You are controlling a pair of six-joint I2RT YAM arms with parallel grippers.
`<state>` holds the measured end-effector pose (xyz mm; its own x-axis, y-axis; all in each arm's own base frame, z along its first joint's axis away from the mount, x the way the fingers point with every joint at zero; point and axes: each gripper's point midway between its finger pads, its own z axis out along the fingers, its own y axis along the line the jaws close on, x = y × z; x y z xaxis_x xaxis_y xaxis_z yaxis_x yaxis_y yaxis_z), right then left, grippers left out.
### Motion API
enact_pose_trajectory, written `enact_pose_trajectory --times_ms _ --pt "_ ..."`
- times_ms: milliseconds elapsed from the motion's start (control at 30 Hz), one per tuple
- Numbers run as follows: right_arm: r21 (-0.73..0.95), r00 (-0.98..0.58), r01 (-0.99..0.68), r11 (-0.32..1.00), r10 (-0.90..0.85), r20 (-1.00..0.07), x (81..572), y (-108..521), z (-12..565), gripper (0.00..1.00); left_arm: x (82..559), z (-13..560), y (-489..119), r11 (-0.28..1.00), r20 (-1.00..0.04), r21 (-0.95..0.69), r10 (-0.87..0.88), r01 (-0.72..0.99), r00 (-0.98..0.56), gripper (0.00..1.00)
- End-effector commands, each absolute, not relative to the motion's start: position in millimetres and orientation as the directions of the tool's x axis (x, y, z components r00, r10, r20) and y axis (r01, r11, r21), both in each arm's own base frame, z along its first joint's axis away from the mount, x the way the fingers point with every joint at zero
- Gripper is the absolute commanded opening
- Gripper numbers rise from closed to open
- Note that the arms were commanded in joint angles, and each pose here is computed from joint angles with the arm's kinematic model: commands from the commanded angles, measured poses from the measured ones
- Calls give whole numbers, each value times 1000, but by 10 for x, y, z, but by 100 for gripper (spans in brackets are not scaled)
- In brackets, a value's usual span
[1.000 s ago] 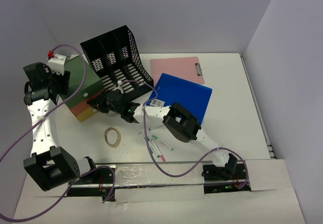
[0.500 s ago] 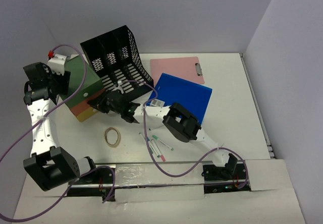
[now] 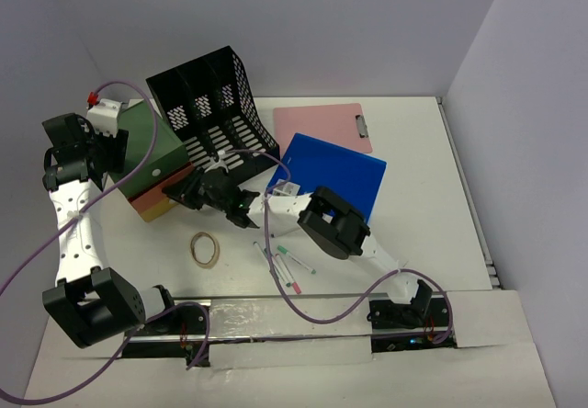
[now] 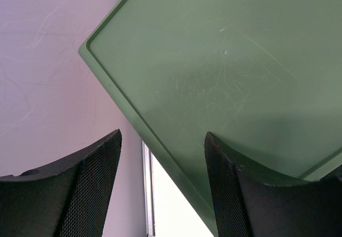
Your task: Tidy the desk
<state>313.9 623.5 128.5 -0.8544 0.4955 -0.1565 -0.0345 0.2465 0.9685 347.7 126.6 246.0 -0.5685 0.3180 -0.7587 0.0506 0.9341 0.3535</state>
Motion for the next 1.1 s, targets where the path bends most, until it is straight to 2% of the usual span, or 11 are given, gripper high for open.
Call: enact_pose_trajectory --times_ms 0,800,933,1067 --pt "975 -840 -71 209 515 -171 3156 6101 1676 0 3420 2462 1266 939 -746 340 305 56 -592 70" --pt "969 -903 -85 233 392 -174 2527 5777 1628 0 3429 2504 1282 938 -752 345 303 41 -585 70" --pt "956 -899 -155 250 366 -241 2474 5770 1715 0 3424 2517 1270 939 -755 343 301 42 -583 70" --pt "908 -851 -290 302 352 -389 2448 5671 1952 6 3420 2586 1244 941 -765 335 300 45 -570 71"
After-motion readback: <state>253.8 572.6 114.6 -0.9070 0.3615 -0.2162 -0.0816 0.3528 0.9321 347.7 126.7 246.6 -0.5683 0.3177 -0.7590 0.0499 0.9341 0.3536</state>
